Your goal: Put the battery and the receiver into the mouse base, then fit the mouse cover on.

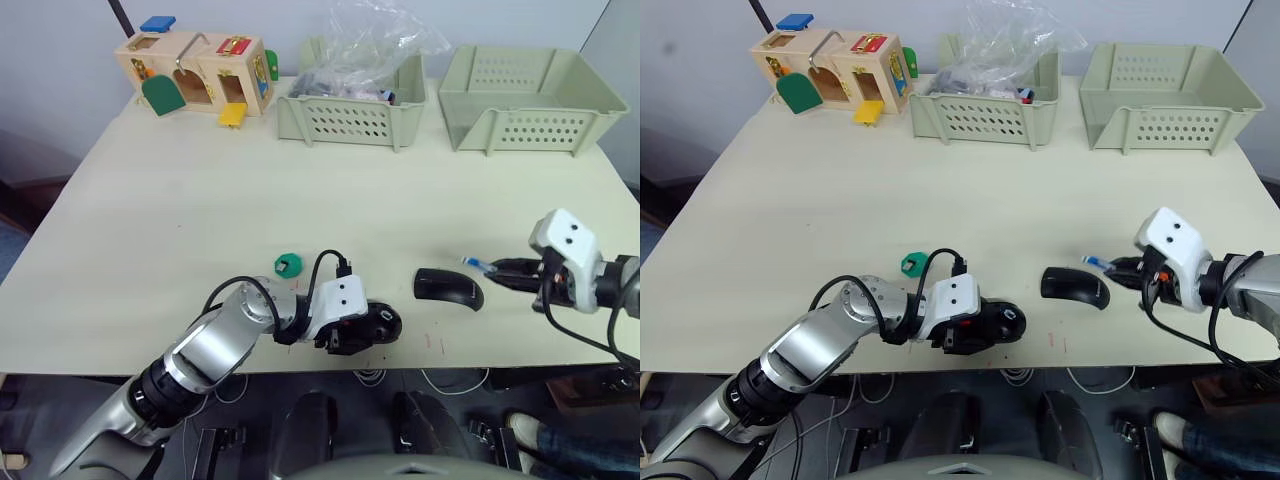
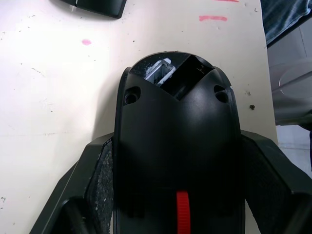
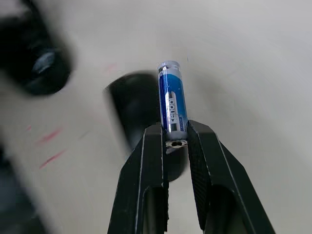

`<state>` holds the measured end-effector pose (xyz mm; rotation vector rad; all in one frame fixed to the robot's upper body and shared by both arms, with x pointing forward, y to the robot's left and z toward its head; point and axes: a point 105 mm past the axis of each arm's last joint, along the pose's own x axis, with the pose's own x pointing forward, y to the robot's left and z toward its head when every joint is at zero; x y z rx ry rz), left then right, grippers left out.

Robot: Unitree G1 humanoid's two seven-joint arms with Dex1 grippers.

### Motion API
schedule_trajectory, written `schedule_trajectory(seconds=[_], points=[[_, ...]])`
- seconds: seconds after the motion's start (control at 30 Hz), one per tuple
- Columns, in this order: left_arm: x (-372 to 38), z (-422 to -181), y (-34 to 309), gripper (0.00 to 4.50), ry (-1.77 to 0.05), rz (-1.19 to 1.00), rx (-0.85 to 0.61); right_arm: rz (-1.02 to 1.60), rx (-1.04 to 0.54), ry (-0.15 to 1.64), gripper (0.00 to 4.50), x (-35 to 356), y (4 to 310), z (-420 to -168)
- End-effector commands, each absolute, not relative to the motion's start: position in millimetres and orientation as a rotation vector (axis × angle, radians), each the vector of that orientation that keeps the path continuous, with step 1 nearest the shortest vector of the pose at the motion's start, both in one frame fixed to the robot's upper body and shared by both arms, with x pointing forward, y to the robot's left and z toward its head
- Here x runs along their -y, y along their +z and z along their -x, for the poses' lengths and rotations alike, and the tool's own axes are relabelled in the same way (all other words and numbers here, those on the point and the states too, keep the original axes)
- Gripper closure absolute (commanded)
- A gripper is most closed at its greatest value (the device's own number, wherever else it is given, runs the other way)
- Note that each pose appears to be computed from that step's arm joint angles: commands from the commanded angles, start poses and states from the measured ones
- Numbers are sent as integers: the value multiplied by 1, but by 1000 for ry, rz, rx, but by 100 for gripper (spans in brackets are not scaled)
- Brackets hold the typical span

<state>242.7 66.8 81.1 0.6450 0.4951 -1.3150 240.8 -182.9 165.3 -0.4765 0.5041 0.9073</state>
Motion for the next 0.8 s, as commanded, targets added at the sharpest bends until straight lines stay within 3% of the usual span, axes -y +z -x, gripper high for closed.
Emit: schedule_trajectory(seconds=[0.03,0.13,0.33,0.63,0.8], points=[[-71,-245,74,153,-1301,-647,-528,524,-627,1018,440,167,180,-213],[-71,-245,74,153,-1307,-650,-529,480,-759,1087,440,154,176,-199],[-73,-245,72,153,-1301,-651,-538,484,-854,1074,440,137,162,-204],[-74,-244,70,153,-1296,-645,-561,377,-818,1044,440,90,138,-224],[-74,-242,70,153,-1293,-645,-565,233,-876,995,440,77,138,-216]])
